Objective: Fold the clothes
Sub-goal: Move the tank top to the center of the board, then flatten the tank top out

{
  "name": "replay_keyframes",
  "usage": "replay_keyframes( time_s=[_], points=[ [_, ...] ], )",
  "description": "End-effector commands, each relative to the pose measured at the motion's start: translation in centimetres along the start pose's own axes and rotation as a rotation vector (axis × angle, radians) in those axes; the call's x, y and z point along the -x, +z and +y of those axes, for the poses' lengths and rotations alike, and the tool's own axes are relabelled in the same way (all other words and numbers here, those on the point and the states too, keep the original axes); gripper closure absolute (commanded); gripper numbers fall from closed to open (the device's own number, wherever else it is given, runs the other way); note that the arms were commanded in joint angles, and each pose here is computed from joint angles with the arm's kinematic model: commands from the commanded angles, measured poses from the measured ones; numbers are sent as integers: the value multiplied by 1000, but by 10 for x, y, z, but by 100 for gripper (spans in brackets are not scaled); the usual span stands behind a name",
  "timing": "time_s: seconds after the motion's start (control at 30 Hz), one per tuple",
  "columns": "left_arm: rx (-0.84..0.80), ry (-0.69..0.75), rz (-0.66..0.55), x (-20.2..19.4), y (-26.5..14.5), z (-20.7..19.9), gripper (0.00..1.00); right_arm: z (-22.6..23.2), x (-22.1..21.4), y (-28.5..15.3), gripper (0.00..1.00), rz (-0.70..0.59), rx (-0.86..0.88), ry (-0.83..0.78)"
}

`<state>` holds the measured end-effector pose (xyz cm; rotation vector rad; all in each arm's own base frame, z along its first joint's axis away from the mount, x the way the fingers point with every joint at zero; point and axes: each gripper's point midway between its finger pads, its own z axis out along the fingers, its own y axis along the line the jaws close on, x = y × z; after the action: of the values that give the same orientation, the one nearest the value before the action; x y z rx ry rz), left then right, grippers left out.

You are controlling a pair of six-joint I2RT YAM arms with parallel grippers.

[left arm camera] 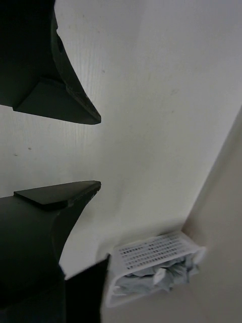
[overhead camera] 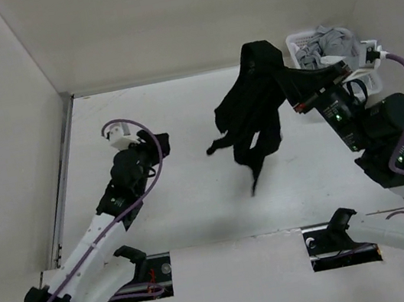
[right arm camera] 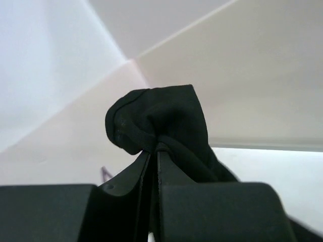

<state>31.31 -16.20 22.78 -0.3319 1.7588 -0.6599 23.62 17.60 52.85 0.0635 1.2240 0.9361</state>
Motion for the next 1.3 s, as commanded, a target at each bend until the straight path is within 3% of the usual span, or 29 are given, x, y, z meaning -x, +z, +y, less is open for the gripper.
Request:
replay_keyframes(
  time_s=[0.0, 0.17, 0.4, 0.53, 0.63, 0.7, 0.77, 0.8, 0.9, 0.97, 1.1, 1.27],
  points=[
    [41, -60, -102, 47, -17, 7, 53, 24, 23, -11, 92, -61, 15, 23],
    [103, -87, -133, 66, -26, 35, 53, 15, -63, 15, 91, 102, -20, 58],
    [166, -116, -93, 50, -19, 59, 54, -109, -206, 89, 89, 296, -104, 88],
    [203, -91, -27, 28, -10, 70, 54, -199, -228, 146, 79, 335, -193, 198],
    [244, -60, 38, 7, -11, 83, 55, -222, -216, 164, 64, 332, -244, 219],
    [257, -20, 94, -12, -15, 87, 58, -230, -210, 155, 54, 333, -302, 193],
    [288, 34, 155, -34, -23, 94, 61, -237, -212, 133, 50, 349, -364, 145],
    [304, 61, 185, -45, -29, 97, 62, -245, -215, 116, 52, 359, -408, 120],
    [398, 133, 242, -71, -48, 118, 69, -236, -258, 58, 81, 469, -440, 94],
    [462, 146, 256, -81, -58, 133, 74, -224, -292, 17, 93, 557, -446, 105],
    [493, 102, 304, -100, -58, 142, 77, -209, -336, -51, 94, 663, -469, 82],
    [520, 111, 357, -116, -43, 150, 72, -188, -359, -90, 90, 740, -419, 75]
  ],
)
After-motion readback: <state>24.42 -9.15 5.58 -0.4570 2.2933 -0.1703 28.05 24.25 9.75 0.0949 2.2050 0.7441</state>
